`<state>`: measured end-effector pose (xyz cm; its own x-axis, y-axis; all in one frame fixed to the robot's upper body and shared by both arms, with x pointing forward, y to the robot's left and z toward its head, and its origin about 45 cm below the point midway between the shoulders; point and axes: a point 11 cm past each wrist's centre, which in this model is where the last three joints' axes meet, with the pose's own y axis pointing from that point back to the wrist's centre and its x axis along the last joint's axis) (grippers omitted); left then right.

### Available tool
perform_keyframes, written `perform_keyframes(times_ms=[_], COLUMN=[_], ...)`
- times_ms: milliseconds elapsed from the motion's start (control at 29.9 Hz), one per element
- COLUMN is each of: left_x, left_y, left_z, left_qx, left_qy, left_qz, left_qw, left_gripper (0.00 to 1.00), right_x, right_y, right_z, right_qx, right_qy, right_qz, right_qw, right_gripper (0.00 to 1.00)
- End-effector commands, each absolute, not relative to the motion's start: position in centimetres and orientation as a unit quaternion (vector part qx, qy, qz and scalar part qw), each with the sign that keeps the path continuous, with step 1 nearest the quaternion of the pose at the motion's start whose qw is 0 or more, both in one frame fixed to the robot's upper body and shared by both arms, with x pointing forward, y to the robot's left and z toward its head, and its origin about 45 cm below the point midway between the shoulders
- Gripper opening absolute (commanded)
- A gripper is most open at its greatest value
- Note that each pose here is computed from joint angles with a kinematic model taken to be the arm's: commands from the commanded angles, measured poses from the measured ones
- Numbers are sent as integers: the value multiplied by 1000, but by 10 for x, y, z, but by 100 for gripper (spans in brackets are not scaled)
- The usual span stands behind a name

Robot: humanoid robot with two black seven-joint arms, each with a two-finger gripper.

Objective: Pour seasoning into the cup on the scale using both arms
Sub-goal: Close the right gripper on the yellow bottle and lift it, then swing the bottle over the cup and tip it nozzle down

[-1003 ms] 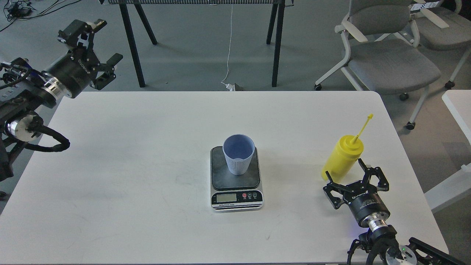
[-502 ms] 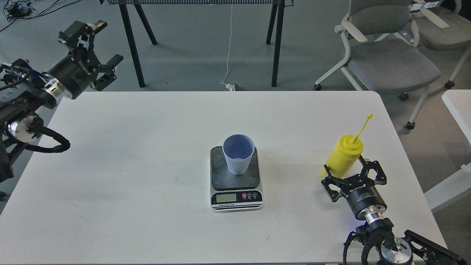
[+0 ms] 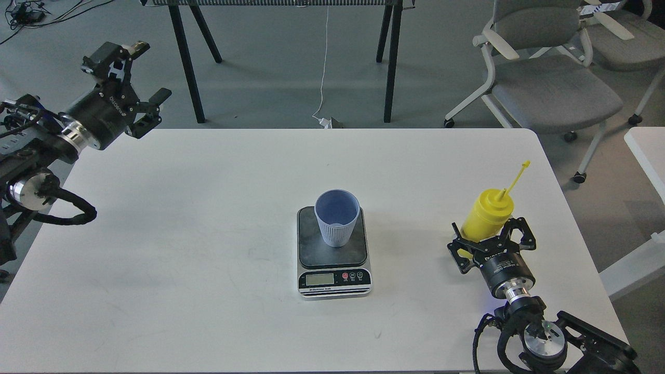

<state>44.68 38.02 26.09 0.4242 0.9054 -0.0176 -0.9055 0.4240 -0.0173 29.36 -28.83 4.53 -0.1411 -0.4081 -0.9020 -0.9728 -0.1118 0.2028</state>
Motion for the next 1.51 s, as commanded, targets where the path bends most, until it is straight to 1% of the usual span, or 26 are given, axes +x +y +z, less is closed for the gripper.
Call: perform_keyframes(times_ms=[0,67,134,167,301,368,502,569,669,736,903,1104,1304,1472], left_x=[447,447,447,447,447,447,447,448,448,448,450,452,458,458], left_y=[380,380,380,380,381,380,379,379,378,375,363,347,340,341], left_z=[261,261,261,261,261,261,261,262,263,262,258,254,263,266], left_qx=[-12,-12,-12,-12,-13,-13,-14,-17,-20,-22,-29,-40,-71,-76], left_qy=[3,3,3,3,3,3,4,3,4,5,12,20,21,19], left_qz=[537,537,537,537,537,537,536,537,536,534,526,516,518,520], left_qw=[844,844,844,844,843,844,844,844,844,845,850,855,852,851], left_gripper=[99,99,99,99,99,99,99,99,99,99,99,99,99,99], right_x=[296,297,298,299,310,323,357,378,403,413,433,445,457,468], right_y=[-286,-283,-281,-280,-274,-287,-320,-335,-351,-353,-335,-298,-262,-235], right_z=[48,49,51,53,73,93,152,188,237,259,318,351,366,375], right_qx=[-590,-596,-599,-600,-610,-618,-660,-684,-721,-749,-819,-885,-913,-901], right_qy=[590,586,583,581,561,557,547,541,535,527,486,433,405,390], right_qz=[463,461,461,461,457,437,374,334,274,242,146,54,-43,-165], right_qw=[300,298,299,301,324,342,355,358,345,321,267,161,38,-91], right_gripper=[44,24,13,10,9,9,9,9,9,9,8,8,8,8])
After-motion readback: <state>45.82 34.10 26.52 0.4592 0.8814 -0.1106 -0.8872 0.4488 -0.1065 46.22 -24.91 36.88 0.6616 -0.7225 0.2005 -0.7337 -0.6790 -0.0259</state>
